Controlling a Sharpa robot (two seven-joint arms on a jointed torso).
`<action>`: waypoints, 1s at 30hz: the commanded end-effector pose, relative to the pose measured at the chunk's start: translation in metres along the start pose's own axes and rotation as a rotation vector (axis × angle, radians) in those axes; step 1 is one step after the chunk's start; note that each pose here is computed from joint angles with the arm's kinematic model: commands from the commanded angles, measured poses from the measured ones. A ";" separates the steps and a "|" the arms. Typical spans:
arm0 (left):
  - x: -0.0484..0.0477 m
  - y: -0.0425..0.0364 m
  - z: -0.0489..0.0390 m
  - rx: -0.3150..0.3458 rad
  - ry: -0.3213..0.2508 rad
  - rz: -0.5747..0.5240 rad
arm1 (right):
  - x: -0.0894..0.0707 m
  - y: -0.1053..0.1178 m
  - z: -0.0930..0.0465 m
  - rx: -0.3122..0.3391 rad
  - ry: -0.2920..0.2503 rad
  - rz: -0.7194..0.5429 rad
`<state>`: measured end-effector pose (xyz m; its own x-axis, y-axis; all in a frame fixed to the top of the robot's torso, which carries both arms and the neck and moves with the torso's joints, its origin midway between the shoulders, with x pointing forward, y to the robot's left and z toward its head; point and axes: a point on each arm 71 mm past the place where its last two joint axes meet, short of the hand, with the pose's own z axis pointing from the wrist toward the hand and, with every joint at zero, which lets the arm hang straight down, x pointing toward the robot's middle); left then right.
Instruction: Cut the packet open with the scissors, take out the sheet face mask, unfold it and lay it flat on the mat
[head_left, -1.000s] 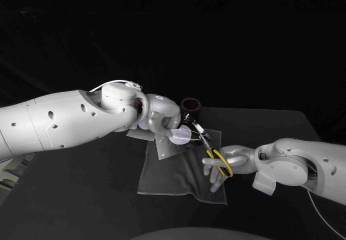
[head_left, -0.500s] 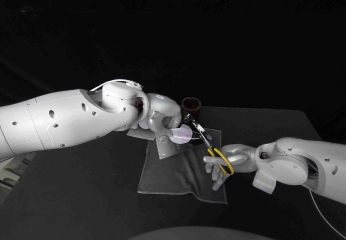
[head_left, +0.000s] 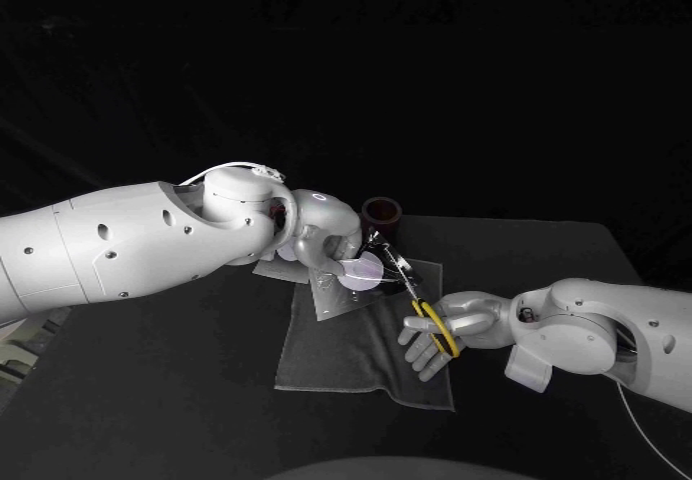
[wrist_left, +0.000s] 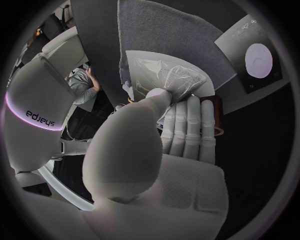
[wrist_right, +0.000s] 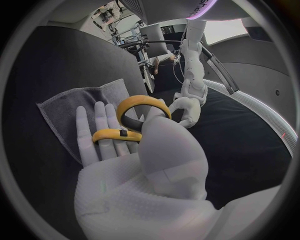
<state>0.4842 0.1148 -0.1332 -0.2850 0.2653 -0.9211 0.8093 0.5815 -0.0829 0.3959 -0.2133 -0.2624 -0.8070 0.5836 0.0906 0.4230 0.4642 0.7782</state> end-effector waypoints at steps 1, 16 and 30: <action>0.0002 -0.0027 0.0004 0.016 0.008 0.001 | -0.001 0.004 -0.001 -0.043 -0.007 0.008; -0.0004 -0.0083 0.0007 0.033 0.001 0.010 | -0.002 0.006 0.003 -0.049 -0.006 0.019; -0.0001 -0.0019 -0.0023 0.018 -0.010 0.020 | -0.007 -0.003 -0.006 -0.004 0.047 0.021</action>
<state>0.4821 0.1158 -0.1327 -0.2756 0.2675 -0.9233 0.8129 0.5774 -0.0753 0.3998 -0.2218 -0.2626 -0.8047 0.5840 0.1072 0.4291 0.4472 0.7848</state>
